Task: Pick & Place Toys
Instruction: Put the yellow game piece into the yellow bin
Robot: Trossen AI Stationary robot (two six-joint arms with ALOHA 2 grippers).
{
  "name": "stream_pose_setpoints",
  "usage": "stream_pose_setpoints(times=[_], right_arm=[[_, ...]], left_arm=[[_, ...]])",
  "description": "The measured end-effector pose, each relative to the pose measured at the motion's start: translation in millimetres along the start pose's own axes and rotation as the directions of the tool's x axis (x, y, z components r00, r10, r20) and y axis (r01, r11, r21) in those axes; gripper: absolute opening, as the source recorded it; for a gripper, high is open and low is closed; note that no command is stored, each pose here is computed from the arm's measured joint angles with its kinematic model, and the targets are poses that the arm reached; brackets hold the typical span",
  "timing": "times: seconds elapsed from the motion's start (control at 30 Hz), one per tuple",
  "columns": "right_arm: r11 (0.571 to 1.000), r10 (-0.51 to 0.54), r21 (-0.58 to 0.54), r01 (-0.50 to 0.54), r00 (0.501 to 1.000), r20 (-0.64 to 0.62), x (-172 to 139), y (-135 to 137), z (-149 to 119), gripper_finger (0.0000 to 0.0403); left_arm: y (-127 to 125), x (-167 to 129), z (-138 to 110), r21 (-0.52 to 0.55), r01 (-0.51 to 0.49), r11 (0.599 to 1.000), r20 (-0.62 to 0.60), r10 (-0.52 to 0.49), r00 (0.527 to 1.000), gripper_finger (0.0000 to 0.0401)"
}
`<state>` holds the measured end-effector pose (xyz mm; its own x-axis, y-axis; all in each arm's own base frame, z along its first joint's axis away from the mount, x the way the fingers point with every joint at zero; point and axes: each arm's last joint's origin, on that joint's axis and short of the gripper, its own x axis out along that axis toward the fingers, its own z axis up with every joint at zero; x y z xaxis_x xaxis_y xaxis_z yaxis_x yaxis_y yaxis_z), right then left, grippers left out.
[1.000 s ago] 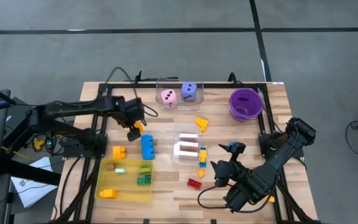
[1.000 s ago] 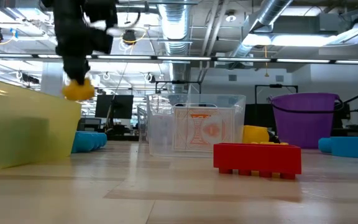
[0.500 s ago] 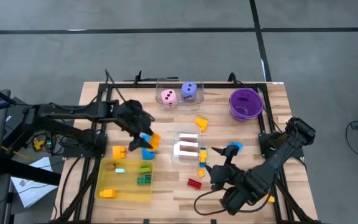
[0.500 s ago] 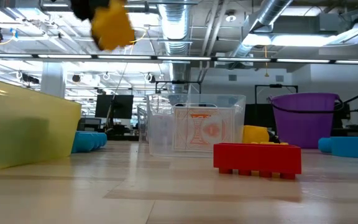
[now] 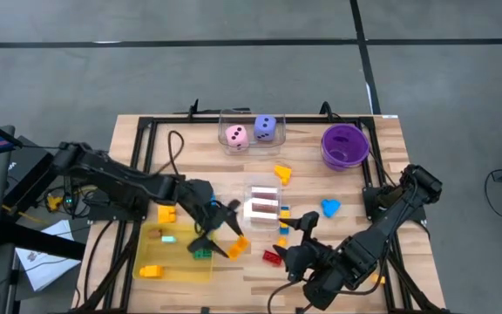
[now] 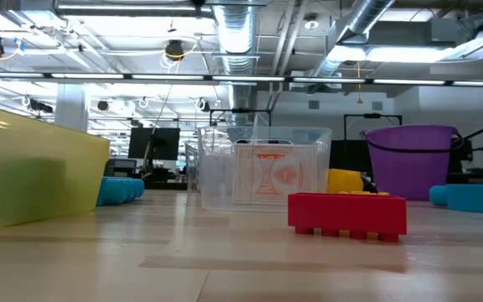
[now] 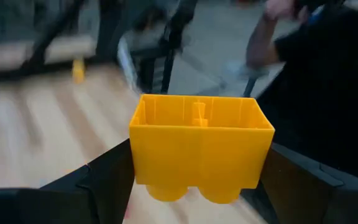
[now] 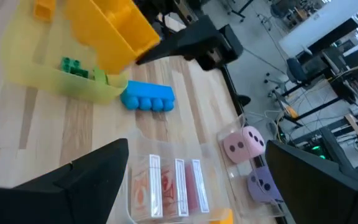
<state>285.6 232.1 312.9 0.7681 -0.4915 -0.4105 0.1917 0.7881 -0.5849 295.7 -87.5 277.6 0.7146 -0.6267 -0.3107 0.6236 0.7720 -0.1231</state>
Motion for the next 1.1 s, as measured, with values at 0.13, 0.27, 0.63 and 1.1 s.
stream_pose_setpoints(times=[0.13, 0.27, 0.63, 1.1], right_arm=[[1.000, 0.012, -0.006, -0.012, 1.000, 0.011, -2, 2, 1, 0.0372], [0.998, 0.059, -0.016, -0.058, 0.997, 0.058, -7, 7, 8, 0.0372], [0.944, 0.329, -0.040, -0.327, 0.933, 0.143, 2, 18, 22, 0.0372], [0.840, 0.534, -0.036, -0.541, 0.813, 0.233, 24, 12, 35, 0.0372]], left_arm=[[3, 16, 1, 0.050, 0.057, 0.997, 0.088, -0.062, 0.994, 0.0294], [12, 30, -11, 0.013, 0.106, 0.994, 0.070, -0.107, 0.992, 0.0295], [18, 55, -28, 0.001, 0.191, 0.982, 0.088, -0.190, 0.978, 0.0295], [-5, 67, -27, 0.033, 0.323, 0.946, 0.109, -0.324, 0.940, 0.0296]])
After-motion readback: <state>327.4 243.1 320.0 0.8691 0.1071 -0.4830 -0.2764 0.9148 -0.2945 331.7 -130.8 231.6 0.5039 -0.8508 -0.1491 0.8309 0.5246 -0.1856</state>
